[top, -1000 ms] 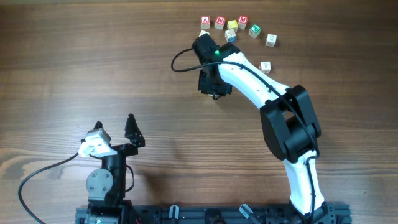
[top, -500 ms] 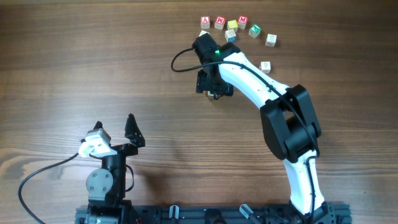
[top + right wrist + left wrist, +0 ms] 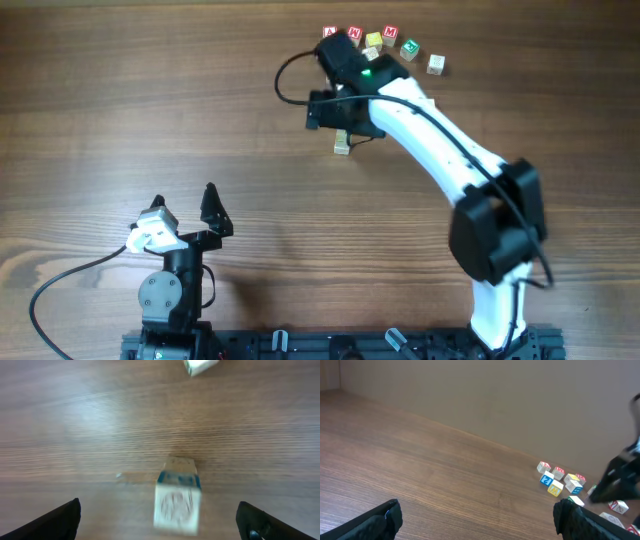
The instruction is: Form a tower
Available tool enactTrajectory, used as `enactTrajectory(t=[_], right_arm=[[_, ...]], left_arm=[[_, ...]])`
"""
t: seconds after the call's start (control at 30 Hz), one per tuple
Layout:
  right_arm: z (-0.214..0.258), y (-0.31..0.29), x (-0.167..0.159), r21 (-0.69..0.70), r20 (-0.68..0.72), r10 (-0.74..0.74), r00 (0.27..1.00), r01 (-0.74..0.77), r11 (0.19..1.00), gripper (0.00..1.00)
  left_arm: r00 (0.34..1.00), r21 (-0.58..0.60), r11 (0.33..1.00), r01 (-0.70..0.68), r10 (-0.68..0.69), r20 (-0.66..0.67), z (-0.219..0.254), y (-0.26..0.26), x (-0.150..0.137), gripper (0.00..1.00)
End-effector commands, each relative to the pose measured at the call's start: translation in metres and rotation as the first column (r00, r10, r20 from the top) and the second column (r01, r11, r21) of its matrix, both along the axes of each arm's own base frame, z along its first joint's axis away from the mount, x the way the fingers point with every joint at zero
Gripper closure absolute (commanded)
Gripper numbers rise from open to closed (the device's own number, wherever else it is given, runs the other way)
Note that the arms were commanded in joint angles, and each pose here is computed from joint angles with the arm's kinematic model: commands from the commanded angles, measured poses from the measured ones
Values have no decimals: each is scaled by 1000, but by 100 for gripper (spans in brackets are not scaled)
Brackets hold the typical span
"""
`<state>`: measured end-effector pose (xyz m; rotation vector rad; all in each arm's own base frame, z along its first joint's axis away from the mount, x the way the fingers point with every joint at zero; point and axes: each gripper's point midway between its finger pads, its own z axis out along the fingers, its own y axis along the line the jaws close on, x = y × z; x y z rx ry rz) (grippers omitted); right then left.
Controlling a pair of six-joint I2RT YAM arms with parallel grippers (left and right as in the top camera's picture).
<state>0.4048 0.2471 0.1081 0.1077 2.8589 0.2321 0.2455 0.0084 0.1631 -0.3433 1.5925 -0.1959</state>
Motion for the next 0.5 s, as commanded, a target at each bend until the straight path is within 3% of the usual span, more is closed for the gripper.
enactTrajectory(t=[0.0, 0.23, 0.4, 0.47], right_arm=[[75, -20, -2, 9, 148, -38, 988, 37, 999, 0], [194, -70, -53, 53, 349, -92, 933, 79, 996, 0], [248, -93, -92, 130, 441, -110, 891, 58, 990, 0], [256, -109, -112, 12, 476, 26, 879, -36, 999, 0]], left_arm=[[1000, 19, 1000, -11, 11, -3, -2, 2, 0, 0], [1000, 19, 1000, -11, 11, -3, -2, 2, 0, 0], [1000, 19, 1000, -11, 11, -3, -2, 2, 0, 0], [1000, 19, 1000, -11, 11, -3, -2, 2, 0, 0]])
